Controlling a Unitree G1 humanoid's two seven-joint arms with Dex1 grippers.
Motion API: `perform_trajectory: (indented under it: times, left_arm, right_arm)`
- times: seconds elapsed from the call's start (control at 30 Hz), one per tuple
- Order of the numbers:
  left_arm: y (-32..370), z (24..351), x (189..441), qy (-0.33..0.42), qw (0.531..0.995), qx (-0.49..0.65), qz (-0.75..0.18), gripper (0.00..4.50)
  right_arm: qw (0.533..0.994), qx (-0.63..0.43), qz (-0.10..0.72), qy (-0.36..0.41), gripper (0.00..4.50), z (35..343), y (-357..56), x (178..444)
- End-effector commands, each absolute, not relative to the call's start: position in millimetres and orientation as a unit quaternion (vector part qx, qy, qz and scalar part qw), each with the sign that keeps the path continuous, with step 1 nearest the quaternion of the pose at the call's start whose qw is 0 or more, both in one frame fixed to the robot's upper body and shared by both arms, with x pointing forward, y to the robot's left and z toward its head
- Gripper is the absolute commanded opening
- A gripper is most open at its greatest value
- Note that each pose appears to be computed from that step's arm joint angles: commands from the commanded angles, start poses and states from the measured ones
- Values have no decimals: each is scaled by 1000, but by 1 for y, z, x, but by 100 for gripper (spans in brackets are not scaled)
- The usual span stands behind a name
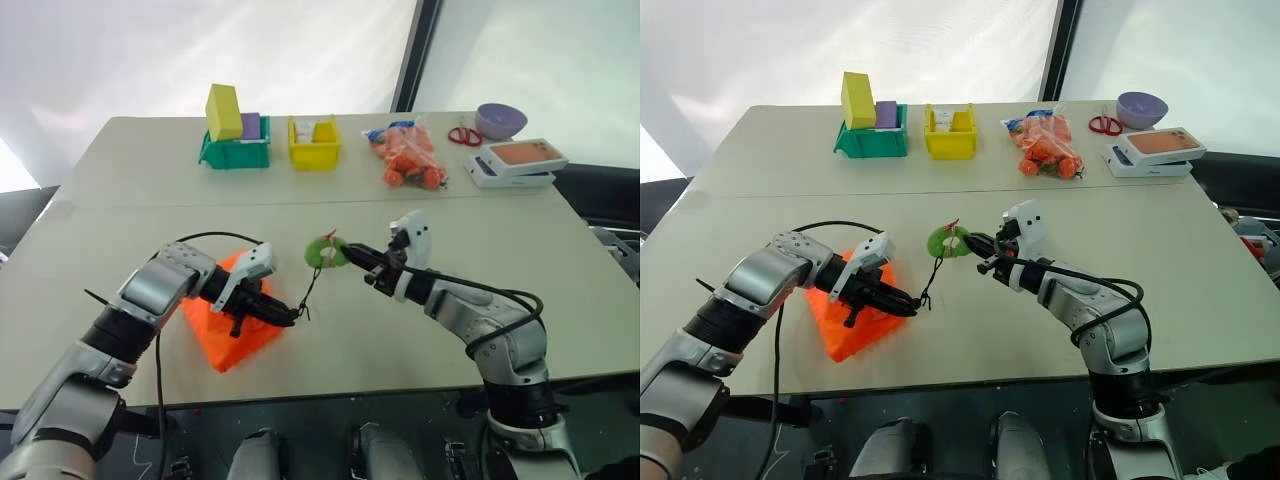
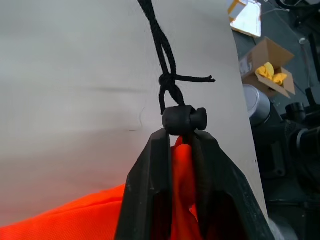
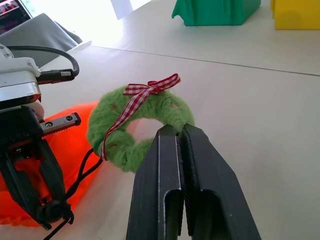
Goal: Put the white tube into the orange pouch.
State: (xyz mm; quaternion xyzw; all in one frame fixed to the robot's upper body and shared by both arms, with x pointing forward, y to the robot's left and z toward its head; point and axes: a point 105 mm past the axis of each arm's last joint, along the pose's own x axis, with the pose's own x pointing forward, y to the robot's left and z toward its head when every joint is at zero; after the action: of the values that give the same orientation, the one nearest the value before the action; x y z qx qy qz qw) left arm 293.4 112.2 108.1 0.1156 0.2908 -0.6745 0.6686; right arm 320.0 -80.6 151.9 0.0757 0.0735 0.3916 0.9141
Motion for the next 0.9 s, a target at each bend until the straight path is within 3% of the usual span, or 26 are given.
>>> perform_trajectory:
  times: [0.03, 0.13, 0.27, 0.9]
  left_arm:
    - [113, 118, 292, 267, 669, 115, -684, 60]
    - [114, 120, 291, 267, 670, 109, -684, 144]
    - [114, 119, 292, 266, 672, 116, -681, 343]
    - [103, 119, 301, 276, 668, 74, -687, 343]
  right_arm:
    - [914, 67, 398, 45, 0, 165, -79, 319]
    - [914, 67, 398, 45, 0, 165, -79, 319]
    - [913, 66, 399, 46, 0, 165, -79, 319]
    - [911, 69, 404, 40, 0, 168, -78, 316]
